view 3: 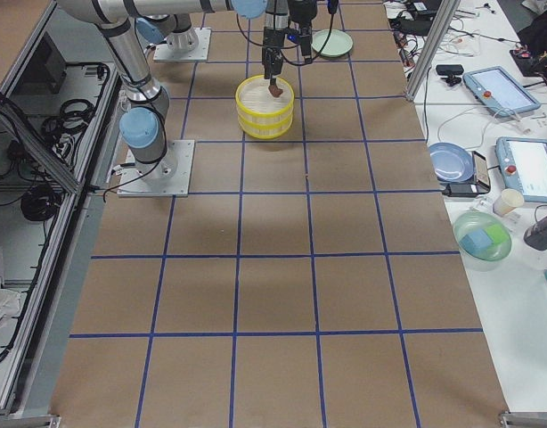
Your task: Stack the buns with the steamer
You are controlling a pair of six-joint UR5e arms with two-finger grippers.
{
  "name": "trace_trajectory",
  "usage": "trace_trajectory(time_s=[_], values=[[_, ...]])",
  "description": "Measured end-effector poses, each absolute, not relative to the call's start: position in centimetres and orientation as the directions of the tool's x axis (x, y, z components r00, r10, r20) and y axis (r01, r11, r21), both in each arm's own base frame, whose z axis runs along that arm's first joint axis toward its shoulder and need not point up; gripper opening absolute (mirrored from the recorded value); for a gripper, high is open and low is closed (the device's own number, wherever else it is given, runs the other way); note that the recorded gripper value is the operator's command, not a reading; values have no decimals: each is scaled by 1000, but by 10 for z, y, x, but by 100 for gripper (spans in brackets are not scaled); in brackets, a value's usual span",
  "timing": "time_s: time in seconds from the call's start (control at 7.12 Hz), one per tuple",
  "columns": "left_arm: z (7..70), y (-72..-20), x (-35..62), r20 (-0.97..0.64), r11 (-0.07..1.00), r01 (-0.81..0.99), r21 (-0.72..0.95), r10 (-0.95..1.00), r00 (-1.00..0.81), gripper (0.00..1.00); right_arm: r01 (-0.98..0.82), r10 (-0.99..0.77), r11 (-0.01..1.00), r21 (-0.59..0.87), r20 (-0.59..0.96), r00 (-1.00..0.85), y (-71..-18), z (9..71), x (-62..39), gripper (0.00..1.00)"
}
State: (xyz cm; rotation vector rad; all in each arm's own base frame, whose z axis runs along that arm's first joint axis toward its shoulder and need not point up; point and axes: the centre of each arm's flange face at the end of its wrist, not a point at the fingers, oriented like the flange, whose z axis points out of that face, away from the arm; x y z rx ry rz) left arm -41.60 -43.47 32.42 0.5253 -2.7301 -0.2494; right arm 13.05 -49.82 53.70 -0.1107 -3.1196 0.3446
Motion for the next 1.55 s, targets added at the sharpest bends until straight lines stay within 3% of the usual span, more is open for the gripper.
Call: trace_trajectory(time_s=[0.56,1.12,1.55], values=[[373,-478,-368,289,960,-257,114,-280,-916,100,70,70,974,-217,-5,-998,-498,537,130,100],[465,-544,-197,97,991,-124,-46,-119,-988,100,70,71,974,-216,-5,-997,-498,536,130,100],[501,-537,-122,-16,994,-7,-111,-8,-1000,100,69,70,974,-215,-4,-998,-498,536,130,100]])
